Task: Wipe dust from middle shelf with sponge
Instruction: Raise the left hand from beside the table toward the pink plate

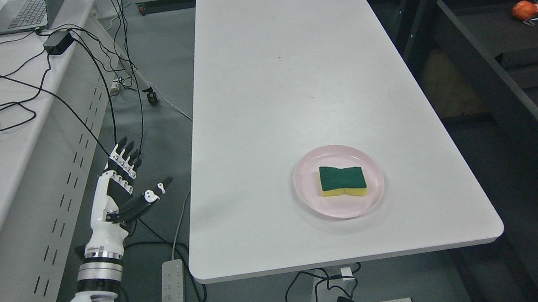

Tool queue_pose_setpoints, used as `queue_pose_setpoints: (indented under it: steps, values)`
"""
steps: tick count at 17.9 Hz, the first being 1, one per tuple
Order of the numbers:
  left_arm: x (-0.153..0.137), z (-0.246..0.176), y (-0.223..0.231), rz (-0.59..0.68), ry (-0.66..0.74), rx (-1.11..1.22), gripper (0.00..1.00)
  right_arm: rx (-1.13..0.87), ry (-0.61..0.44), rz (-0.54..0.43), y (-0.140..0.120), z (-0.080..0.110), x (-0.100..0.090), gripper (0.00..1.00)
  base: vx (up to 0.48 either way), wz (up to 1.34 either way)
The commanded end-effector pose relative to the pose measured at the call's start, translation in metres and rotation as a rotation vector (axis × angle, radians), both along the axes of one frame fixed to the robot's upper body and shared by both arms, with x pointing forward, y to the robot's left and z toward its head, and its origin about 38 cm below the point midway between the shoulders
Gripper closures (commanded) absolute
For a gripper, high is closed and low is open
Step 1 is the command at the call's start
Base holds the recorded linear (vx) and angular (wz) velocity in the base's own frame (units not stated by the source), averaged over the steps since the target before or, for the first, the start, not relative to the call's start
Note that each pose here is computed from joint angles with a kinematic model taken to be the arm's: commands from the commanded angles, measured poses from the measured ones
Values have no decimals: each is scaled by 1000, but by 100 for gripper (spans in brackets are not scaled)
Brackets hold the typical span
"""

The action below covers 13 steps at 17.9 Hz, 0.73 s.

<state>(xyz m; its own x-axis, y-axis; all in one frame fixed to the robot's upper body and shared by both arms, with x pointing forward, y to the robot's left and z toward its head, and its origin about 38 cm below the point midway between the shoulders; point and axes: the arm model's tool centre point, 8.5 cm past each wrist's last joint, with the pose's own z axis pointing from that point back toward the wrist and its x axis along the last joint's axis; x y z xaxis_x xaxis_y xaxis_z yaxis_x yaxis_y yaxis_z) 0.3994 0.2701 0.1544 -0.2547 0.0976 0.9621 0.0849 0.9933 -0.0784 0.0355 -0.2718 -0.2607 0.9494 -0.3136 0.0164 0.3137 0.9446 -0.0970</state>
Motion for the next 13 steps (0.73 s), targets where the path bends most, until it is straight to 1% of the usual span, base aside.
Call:
queue_pose_setpoints:
  steps: [1, 5, 8, 10, 13]
  values:
    - [3, 6, 4, -2, -5, 17, 1, -22, -17, 0, -13, 1, 6, 0, 0, 0]
    - [12, 17, 2, -14, -30, 19, 1, -22, -17, 1, -13, 1, 6, 0, 0, 0]
    - [34, 36, -8, -49, -92, 65, 1, -22, -17, 0, -13, 1, 6, 0, 0, 0]
    - [51, 53, -9, -61, -152, 256, 1, -22, -17, 0, -13, 1, 6, 0, 0, 0]
    - [81, 74, -45, -128, -272, 570, 1, -22, -17, 0, -13, 1, 6, 0, 0, 0]
